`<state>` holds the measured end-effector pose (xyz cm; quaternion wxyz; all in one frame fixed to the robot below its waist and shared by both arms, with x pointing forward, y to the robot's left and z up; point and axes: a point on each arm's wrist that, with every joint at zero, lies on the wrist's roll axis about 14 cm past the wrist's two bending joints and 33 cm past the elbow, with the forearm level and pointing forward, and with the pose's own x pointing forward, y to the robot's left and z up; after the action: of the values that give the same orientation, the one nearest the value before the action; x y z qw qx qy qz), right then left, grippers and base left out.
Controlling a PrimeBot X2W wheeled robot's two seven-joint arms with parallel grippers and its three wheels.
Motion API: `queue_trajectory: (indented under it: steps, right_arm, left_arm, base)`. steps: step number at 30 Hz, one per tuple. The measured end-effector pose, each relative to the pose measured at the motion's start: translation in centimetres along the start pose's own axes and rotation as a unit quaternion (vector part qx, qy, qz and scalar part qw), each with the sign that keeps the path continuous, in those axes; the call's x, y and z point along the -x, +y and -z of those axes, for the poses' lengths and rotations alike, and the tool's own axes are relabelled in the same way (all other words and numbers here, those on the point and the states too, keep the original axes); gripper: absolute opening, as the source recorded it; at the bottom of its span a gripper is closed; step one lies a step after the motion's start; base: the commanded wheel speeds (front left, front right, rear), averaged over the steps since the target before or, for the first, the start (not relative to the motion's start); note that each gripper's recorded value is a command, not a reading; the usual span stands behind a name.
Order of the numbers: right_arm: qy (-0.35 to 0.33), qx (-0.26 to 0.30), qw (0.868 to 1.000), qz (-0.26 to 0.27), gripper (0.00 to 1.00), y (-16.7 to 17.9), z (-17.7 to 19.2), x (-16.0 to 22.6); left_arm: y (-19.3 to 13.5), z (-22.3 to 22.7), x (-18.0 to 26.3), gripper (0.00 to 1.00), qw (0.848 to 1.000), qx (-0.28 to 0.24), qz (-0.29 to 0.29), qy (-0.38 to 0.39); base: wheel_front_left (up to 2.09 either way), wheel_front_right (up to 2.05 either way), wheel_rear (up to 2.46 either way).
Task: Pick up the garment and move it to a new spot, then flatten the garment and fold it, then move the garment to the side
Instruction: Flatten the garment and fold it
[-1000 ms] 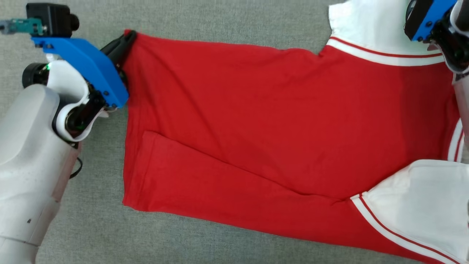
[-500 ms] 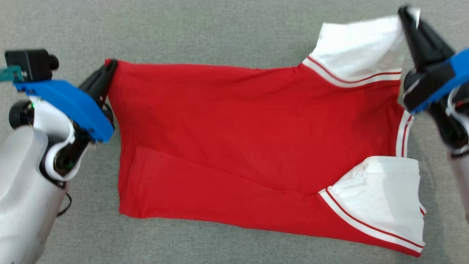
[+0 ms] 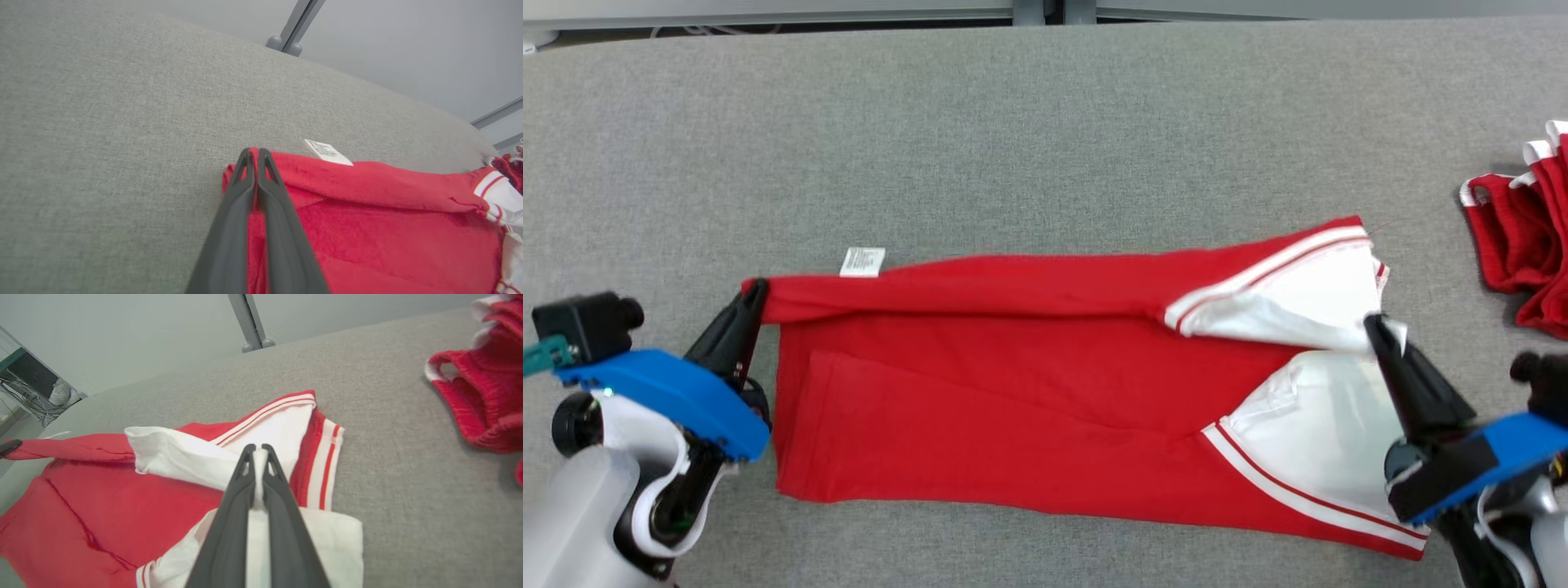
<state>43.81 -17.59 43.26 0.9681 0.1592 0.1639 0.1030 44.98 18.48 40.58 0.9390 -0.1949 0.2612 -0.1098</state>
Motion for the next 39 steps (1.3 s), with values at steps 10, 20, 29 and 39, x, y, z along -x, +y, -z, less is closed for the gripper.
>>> queue_trajectory:
  steps: [10,20,29,39]
  right_arm:
    - [0.025,-0.056,0.996,0.06,0.0,-0.9,3.6,4.9]
    - [-0.044,-0.015,0.997,0.065,1.0,-0.2,1.4,5.9]
    - [-0.145,0.086,0.983,0.066,1.0,0.9,-5.3,6.6]
    - [-0.151,0.107,0.981,0.063,1.0,1.6,-6.5,6.8]
  left_arm:
    - [-0.1,4.0,3.0,0.0,0.998,0.052,-0.019,0.04]
    - [-0.1,2.3,4.7,1.0,0.995,0.001,-0.064,-0.079]
    - [-4.0,-2.5,6.2,1.0,0.971,-0.116,-0.065,-0.2]
    - [-5.3,-2.7,7.9,1.0,0.96,-0.154,-0.066,-0.225]
  base:
    - [0.0,0.0,0.0]
    - [0.0,0.0,0.0]
    - [0.0,0.0,0.0]
    - [0.0,0.0,0.0]
